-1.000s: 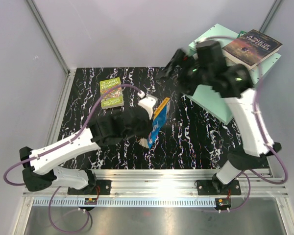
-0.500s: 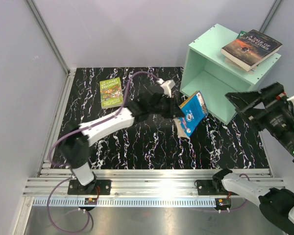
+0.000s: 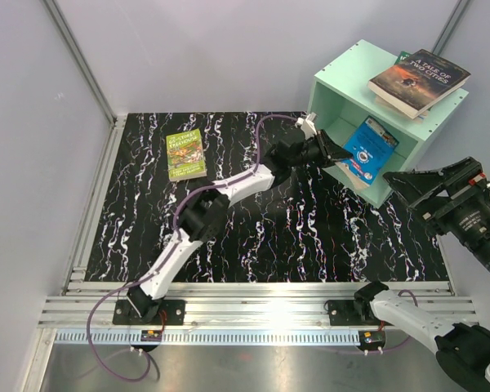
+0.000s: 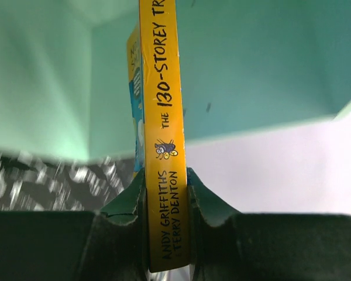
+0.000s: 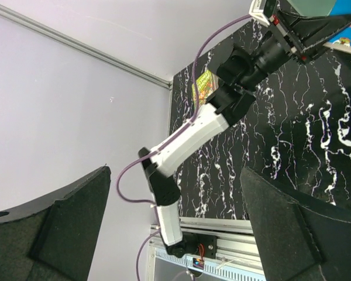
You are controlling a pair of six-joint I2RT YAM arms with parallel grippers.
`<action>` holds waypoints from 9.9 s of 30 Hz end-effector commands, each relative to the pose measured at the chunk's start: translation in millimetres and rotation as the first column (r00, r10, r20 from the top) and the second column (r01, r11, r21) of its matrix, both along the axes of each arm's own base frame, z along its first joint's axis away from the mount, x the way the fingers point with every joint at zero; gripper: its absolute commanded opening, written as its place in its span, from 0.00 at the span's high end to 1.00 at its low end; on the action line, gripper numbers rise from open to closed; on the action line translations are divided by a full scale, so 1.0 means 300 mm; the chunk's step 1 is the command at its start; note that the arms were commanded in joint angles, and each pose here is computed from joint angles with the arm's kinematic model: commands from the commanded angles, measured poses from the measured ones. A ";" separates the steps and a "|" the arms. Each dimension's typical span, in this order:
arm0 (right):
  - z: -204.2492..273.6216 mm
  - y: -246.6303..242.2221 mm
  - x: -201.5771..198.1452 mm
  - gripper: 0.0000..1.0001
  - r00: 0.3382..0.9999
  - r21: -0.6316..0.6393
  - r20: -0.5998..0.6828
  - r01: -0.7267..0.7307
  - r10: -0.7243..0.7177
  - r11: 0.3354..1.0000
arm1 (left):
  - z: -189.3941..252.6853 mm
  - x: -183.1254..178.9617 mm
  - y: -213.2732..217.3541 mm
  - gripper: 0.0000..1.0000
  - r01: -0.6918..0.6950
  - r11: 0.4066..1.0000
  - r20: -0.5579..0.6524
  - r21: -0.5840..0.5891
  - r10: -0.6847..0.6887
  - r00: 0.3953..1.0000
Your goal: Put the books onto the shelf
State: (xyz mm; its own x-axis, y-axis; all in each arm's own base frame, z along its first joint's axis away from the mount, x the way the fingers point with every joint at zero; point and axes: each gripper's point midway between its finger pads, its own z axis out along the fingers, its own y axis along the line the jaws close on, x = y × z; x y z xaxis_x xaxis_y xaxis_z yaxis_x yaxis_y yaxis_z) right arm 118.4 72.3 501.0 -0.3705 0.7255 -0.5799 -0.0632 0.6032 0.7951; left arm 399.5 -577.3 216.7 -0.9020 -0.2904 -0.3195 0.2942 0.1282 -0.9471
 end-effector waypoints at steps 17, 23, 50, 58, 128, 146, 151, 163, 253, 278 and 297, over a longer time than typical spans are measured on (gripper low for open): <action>-0.253 0.011 0.181 0.00 0.961 -0.267 -0.243 0.062 -0.129 0.962 | -0.308 -0.023 -0.165 0.23 0.114 0.994 -0.116 0.005 -0.112 0.987; -0.282 0.051 0.250 0.00 0.951 -0.296 -0.281 0.044 -0.131 0.954 | -0.322 -0.019 -0.173 0.11 0.088 0.993 -0.094 0.077 -0.081 0.992; -0.740 0.253 0.498 0.00 0.755 -0.330 -0.655 -0.313 0.023 0.891 | -0.243 0.067 0.753 0.10 -0.263 0.770 0.056 0.581 0.284 0.957; -0.968 0.273 0.818 0.74 0.724 -0.352 -0.689 -0.290 -0.036 0.890 | -0.148 -0.044 1.132 0.11 -0.392 0.654 0.155 0.647 0.391 0.907; -1.556 -0.277 0.977 1.00 0.434 -0.754 -0.655 -0.435 -0.619 0.493 | -0.346 -0.692 1.619 0.12 -0.606 0.442 0.158 0.661 0.708 0.689; -1.415 -0.090 1.086 0.98 0.583 -0.637 -0.720 -0.343 -0.375 0.690 | -0.210 -0.595 1.624 0.10 -0.639 0.382 0.258 0.668 0.686 0.680; -1.375 0.138 0.962 0.66 0.617 -0.542 -0.764 -0.456 -0.188 0.706 | -0.159 -0.497 1.660 0.07 -0.659 0.262 0.354 0.705 0.675 0.648; -1.126 0.849 0.754 0.01 0.600 -0.066 -0.594 -0.700 0.535 0.711 | -0.036 -0.111 1.828 0.01 -0.707 0.064 0.457 0.705 0.720 0.522; -1.440 0.662 0.868 0.04 0.485 -0.073 -0.757 -0.728 0.437 0.682 | -0.166 0.091 1.637 0.11 -0.604 0.310 0.291 0.734 0.661 0.692; -1.561 0.976 0.722 0.23 0.323 0.165 -0.728 -0.774 0.604 0.612 | -0.647 -0.255 1.222 0.11 -0.267 0.708 -0.262 0.654 0.543 0.798; -1.254 0.950 0.692 1.00 0.422 0.082 -0.683 -0.767 0.597 0.636 | -0.509 -0.224 1.211 0.09 -0.284 0.741 -0.234 0.609 0.510 0.828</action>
State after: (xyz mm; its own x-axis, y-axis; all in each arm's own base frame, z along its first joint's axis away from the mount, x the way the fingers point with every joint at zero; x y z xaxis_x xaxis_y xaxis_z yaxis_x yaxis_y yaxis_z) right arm 345.3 339.7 66.9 -0.9979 -0.0053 -0.0650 -0.0438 0.7935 0.6069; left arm 337.2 -212.4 45.5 -0.8042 -0.5566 -0.2085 -0.2843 0.6683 -0.6874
